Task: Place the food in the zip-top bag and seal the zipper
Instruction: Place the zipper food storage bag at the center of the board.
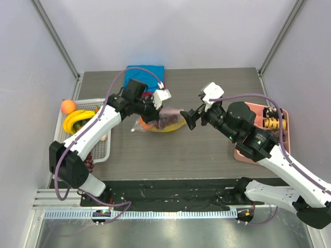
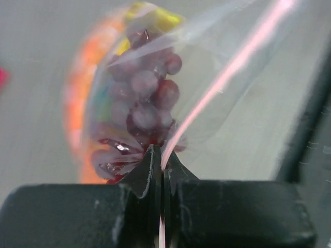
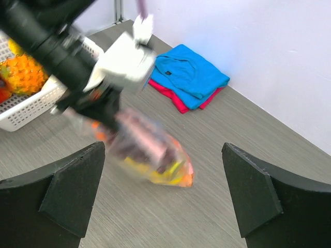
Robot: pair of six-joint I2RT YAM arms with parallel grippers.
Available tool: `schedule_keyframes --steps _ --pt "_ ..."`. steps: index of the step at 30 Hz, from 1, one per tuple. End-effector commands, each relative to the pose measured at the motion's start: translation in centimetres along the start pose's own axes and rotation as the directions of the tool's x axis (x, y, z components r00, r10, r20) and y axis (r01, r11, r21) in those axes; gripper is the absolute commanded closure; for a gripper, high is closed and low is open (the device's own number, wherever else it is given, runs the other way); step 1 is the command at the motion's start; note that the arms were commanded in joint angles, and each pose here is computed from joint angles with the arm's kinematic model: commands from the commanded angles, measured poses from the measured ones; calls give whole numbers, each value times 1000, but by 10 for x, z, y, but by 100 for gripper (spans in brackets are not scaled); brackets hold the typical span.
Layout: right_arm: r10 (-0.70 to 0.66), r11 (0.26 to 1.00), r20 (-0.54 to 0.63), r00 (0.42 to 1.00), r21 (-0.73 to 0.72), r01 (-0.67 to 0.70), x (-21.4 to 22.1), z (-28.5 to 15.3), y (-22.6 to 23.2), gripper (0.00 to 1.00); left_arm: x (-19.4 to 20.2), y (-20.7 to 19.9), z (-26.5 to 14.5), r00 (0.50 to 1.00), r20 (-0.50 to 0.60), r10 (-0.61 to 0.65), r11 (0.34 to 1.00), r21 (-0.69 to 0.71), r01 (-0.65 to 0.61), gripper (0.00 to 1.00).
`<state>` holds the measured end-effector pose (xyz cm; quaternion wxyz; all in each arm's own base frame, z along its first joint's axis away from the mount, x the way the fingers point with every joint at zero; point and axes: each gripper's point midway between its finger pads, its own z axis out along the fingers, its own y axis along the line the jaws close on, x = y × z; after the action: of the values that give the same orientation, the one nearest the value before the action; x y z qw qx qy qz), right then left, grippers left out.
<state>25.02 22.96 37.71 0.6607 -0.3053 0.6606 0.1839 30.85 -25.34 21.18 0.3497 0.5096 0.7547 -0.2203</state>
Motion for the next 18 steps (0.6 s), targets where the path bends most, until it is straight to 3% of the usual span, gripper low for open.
schedule_keyframes --steps 1,7,11,14,18 --pt "19 998 88 996 61 -24 -28 -5 -15 0 15 -55 8 995 7 -104 986 135 103 100" --pt "36 990 68 997 136 -45 -21 -5 -31 0 50 -98 31 954 -86 -286 928 222 298 100" --pt "50 983 24 998 178 -53 -1 -5 -40 0 54 -115 45 922 -79 -378 884 264 385 95" --pt "78 972 -42 996 224 -66 27 -3 -48 0 60 -119 57 910 -98 -403 877 243 415 87" --pt "157 965 -113 981 230 -127 55 1 -53 0 80 -93 82 900 -125 -418 898 90 430 78"
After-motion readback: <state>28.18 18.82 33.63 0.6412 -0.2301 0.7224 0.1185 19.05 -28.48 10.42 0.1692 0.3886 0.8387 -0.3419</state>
